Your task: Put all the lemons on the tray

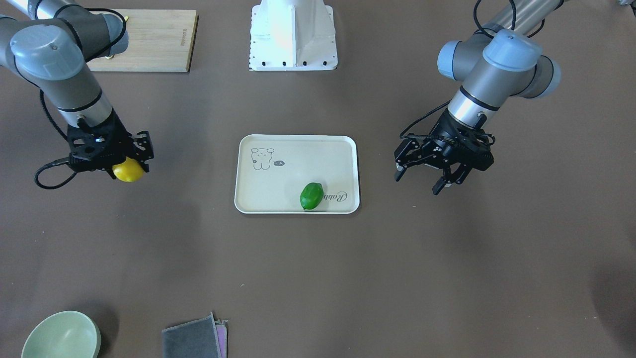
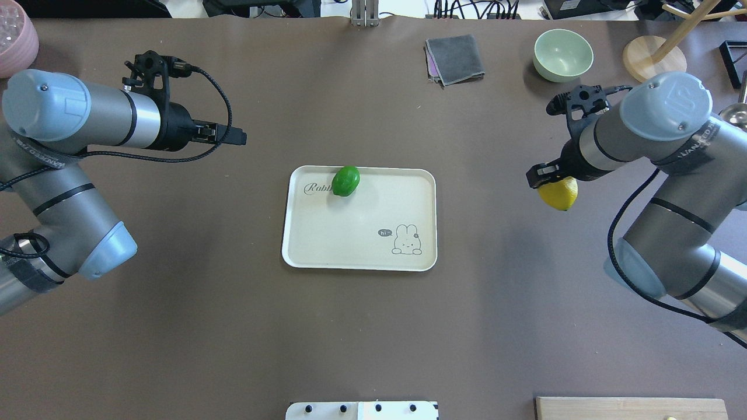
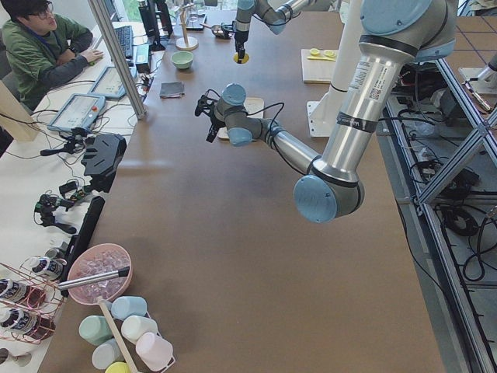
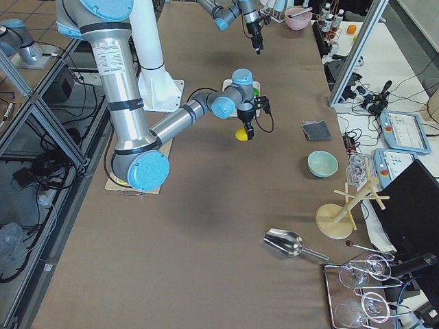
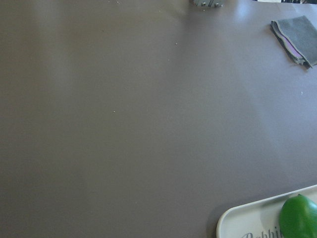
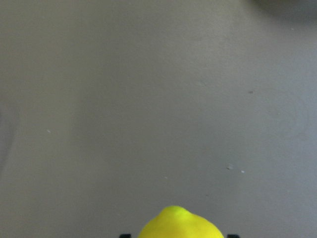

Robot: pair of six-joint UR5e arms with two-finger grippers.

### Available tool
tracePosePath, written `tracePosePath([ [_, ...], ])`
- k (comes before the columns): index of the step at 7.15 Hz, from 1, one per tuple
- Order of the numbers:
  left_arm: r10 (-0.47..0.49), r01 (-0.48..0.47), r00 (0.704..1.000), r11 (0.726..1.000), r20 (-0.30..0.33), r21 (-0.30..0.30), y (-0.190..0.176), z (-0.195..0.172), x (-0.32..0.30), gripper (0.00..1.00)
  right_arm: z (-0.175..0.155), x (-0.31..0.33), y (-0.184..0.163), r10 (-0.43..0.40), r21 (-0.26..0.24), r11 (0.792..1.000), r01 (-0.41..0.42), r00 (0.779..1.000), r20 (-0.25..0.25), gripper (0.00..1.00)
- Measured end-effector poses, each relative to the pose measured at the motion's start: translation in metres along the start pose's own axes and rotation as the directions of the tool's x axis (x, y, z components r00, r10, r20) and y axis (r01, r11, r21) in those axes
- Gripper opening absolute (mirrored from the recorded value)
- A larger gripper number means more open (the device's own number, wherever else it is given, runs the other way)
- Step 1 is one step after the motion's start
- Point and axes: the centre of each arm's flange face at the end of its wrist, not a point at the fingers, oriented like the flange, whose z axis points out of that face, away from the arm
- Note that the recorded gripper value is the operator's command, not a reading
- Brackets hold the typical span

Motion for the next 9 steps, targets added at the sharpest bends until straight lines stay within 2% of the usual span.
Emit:
tracePosePath([
  [1, -0.001, 0.001, 1.0, 1.0, 0.0, -0.001, 0.0, 0.0, 0.0, 0.97, -0.008, -0.053, -0.004, 0.091, 0.013, 0.996, -0.091, 0.995, 0.033, 0.0],
  [3, -0.002, 0.002, 1.0, 1.0, 0.001, -0.003, 0.001, 0.001, -0.001, 0.97, -0.008, -0.163, 0.002, 0.229, 0.046, 0.972, -0.23, 0.973, 0.033, 0.0],
  [4, -0.002, 0.002, 1.0, 1.0, 0.002, -0.003, 0.001, 0.002, -0.001, 0.97, 0.001, -0.207, 0.008, 0.262, 0.058, 0.963, -0.263, 0.965, 0.028, 0.0],
  [6, -0.003, 0.003, 1.0, 1.0, 0.004, -0.005, 0.001, 0.003, -0.002, 0.97, 0.019, -0.257, 0.019, 0.266, 0.066, 0.962, -0.266, 0.964, 0.015, 0.0],
  [9, -0.003, 0.003, 1.0, 1.0, 0.008, -0.007, 0.002, 0.005, -0.004, 0.97, 0.044, -0.268, 0.027, 0.244, 0.069, 0.968, -0.243, 0.97, -0.019, 0.0],
])
